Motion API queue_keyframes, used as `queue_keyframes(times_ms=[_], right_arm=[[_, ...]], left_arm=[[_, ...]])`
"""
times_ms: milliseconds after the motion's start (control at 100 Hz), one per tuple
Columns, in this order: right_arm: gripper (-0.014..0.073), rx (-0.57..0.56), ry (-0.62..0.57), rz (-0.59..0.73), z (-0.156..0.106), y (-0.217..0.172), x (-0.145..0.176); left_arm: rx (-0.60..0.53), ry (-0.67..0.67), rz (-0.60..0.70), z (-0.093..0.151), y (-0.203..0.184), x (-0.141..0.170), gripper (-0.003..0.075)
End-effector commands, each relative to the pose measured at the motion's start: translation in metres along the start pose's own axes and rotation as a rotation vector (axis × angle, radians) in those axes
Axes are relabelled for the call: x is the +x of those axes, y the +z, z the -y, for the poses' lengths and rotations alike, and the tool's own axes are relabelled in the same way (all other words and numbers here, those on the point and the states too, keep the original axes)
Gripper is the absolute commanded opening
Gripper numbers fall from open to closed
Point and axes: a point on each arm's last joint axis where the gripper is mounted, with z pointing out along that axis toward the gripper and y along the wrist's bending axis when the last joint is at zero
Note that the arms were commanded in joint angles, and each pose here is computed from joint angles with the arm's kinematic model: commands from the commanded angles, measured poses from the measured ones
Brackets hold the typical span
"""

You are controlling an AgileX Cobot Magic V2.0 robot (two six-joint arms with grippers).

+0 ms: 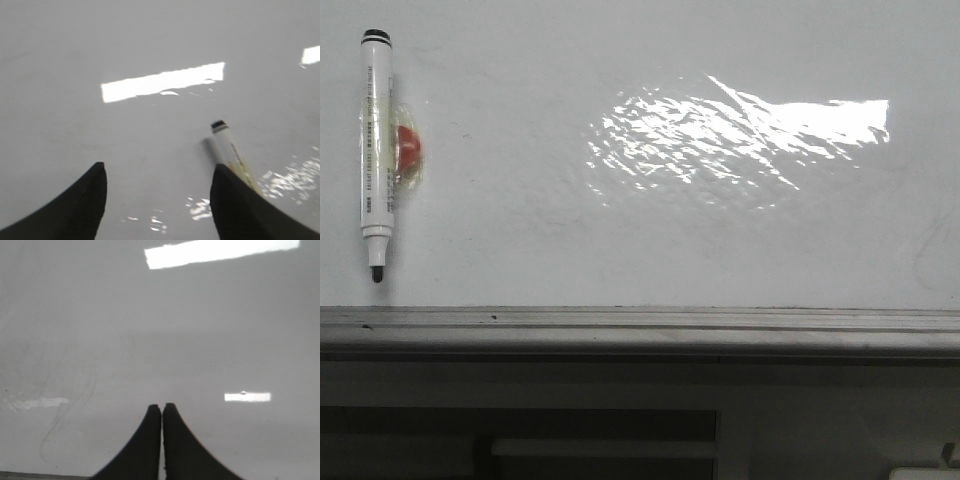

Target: Write number 9 on whiteboard

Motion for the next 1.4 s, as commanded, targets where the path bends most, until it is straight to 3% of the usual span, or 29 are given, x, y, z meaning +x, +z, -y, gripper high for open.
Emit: queue_keyframes(times_ms=[0,170,270,490,820,1040,1200,1280,1390], right_arm=[[-0.0041,0.010,0.003,0.095,0.000,0.000,-0.015],[-0.0041,0.012,0.003,0.111,0.001,-0.001,-0.017],[-0.0041,0.012,0.003,0.111,0.001,-0.001,-0.017],[-0.0041,0.012,0.003,0.108,0.001,0.000,-0.016],[-0.0041,0.010,0.003,0.095,0.000,0.000,-0.015],[-0.0041,0.009,0.003,0.089,0.000,0.000,-0.015],[-0.0041,-0.002,0.042,0.088,-0.001,0.000,-0.015],[-0.0041,-0.009,0.084,0.110,-0.001,0.000,-0.017],[-0.0041,-0.007,0.105,0.158,0.000,-0.001,-0.021]], left_arm=[[0.096,-0.008,0.043,0.008,0.010,-0.013,0.0420],[0.244,-0.099,-0.022,0.027,0.026,-0.007,0.0420],[0.246,-0.247,-0.085,0.032,0.037,-0.001,0.0420],[0.229,-0.316,-0.212,0.038,0.055,0.016,0.0420],[0.294,-0.313,-0.218,0.057,0.074,0.026,0.0419],[0.262,-0.342,-0.184,0.060,0.089,0.033,0.0419],[0.236,-0.355,-0.235,0.062,0.096,0.043,0.0417],[0.221,-0.366,-0.254,0.062,0.098,0.047,0.0379],[0.220,-0.365,-0.265,0.062,0.098,0.049,0.0233]])
